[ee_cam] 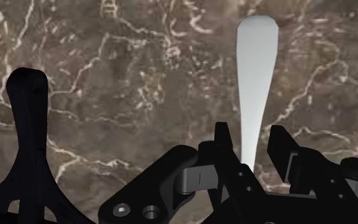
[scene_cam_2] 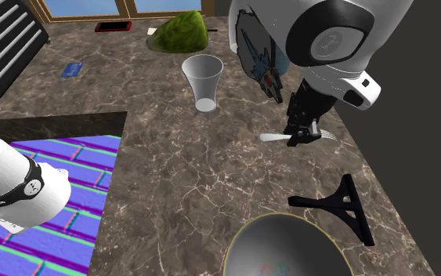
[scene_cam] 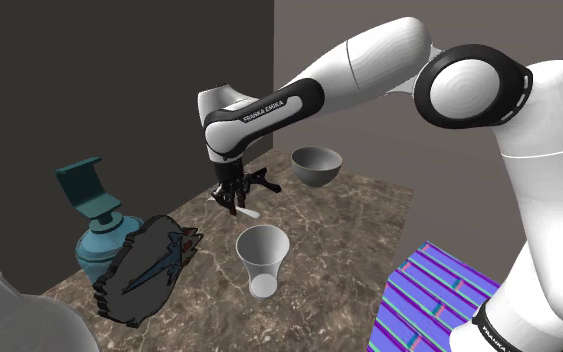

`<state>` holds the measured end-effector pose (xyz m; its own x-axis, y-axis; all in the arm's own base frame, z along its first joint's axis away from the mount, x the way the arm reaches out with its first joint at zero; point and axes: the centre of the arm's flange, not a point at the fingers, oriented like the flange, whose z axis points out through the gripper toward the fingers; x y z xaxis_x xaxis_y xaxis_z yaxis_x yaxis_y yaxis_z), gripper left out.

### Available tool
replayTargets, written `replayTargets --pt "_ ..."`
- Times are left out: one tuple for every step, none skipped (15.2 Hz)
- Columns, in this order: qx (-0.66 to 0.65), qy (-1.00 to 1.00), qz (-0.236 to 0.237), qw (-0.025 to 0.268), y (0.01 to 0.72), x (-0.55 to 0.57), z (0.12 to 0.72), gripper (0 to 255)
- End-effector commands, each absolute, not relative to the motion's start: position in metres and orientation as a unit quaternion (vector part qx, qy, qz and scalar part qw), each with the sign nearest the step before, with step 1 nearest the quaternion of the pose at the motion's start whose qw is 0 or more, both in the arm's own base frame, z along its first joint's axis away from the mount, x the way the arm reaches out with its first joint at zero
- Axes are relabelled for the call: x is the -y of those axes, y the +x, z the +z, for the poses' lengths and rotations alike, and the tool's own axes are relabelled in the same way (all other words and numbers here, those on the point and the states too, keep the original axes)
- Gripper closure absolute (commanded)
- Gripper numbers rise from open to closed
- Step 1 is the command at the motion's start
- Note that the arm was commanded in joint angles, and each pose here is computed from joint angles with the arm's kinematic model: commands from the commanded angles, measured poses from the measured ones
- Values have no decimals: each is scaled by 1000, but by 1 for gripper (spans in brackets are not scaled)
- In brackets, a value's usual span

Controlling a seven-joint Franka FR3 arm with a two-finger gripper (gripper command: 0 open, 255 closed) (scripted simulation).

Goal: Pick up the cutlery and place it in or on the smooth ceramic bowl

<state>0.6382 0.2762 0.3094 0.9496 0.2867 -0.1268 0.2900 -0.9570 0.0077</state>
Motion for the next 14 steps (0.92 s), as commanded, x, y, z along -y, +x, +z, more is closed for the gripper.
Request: replayTargets --pt "-146 987 -62 13 638 -276 309 255" --pt "-146 987 -62 13 638 -276 309 255" --pt "-146 987 -62 13 638 -276 309 255" --pt "-146 987 -62 13 638 -276 309 255" --pt "-146 987 -62 13 638 -276 309 255" --pt "-146 987 -62 13 638 -276 309 255" --pt "-146 987 -62 13 638 -276 309 255" --pt "-146 987 -62 13 638 -276 309 255" --pt "-146 987 -62 13 638 -276 315 255" --pt "-146 987 -62 13 638 -276 320 255" --pt "-146 987 -62 13 638 -276 325 255" --pt "-146 987 -62 13 638 -276 330 255" --pt "-146 987 -62 13 638 -276 336 255" --pt "-146 987 -62 13 638 -276 341 255"
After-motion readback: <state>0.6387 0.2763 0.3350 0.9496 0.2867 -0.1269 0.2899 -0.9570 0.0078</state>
